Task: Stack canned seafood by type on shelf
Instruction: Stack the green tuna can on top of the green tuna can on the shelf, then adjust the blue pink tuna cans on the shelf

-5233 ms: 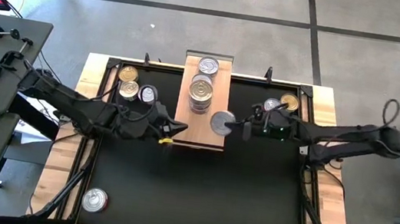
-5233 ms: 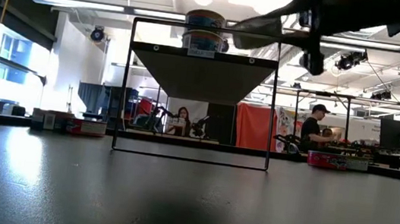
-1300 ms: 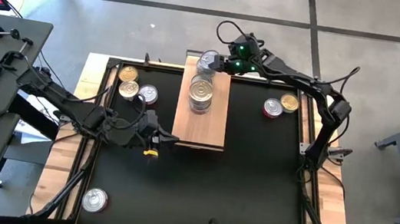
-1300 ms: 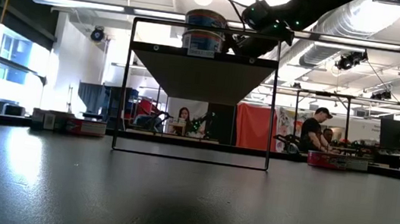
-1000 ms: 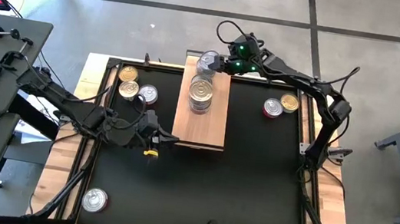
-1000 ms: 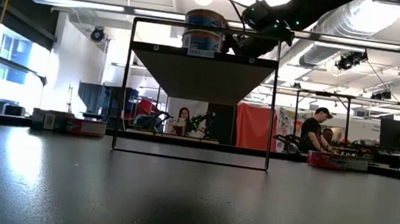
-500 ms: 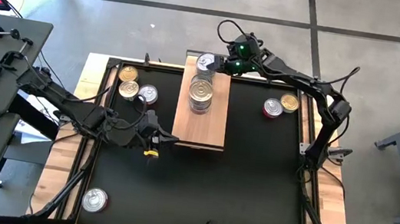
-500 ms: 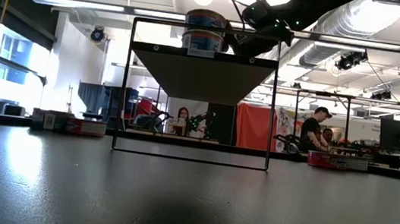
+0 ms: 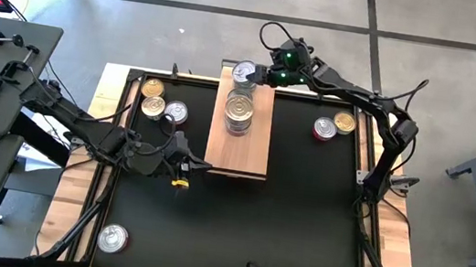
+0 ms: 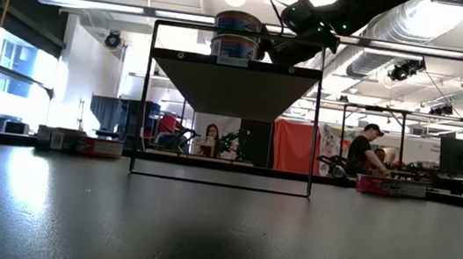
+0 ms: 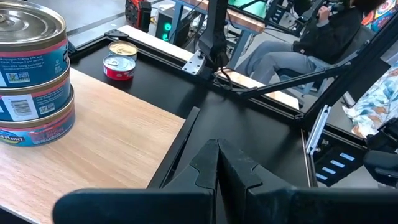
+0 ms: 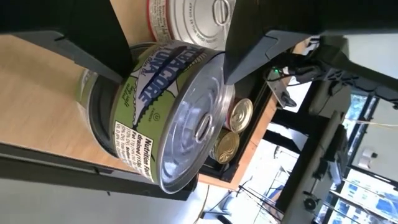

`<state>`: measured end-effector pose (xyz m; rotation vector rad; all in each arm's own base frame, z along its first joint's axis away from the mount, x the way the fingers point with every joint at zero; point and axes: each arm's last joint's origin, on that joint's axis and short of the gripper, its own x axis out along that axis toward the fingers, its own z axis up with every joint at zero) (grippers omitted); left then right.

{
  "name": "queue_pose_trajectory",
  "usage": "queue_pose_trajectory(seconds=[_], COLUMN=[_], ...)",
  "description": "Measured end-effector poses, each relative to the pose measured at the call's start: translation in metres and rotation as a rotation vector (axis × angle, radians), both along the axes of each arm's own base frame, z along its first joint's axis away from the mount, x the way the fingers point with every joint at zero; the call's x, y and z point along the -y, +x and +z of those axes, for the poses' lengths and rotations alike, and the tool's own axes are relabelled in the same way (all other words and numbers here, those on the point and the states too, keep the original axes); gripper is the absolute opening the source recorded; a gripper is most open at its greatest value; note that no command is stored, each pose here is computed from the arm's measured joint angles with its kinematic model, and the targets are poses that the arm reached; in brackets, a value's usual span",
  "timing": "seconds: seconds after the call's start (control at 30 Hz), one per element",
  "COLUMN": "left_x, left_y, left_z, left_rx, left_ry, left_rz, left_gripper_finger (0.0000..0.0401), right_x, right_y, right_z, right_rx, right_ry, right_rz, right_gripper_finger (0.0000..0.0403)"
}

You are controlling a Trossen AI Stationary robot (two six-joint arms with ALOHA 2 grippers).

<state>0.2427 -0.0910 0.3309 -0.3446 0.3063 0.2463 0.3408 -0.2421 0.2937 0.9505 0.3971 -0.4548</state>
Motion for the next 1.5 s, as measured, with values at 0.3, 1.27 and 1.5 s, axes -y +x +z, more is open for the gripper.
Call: queue_pose_trajectory(seconds=[0.3, 1.27, 1.5], left_x=[0.000, 0.000, -0.001], left_y=[-0.001, -0.001, -0.002], left_z=[-0.003, -0.003, -0.004], left_rx=[-0.029, -0.034, -0.043], left_ry=[0.012, 0.000, 0.004], left_rz=[0.000, 0.006, 0.006], left_gripper_finger=[0.0000, 0.0000, 0.0000], right_x=[0.001, 0.034, 0.042], right_y=[-0.001, -0.045, -0.061], right_z=[-0.002, -0.001, 0.011], right_rx=[-0.042, -0.137, -0.137], right_ry=[-0.054, -0.036, -0.117], right_rz=[-0.020, -0.076, -0.083], right_gripper_finger=[0.0240, 0.0305, 0.0305])
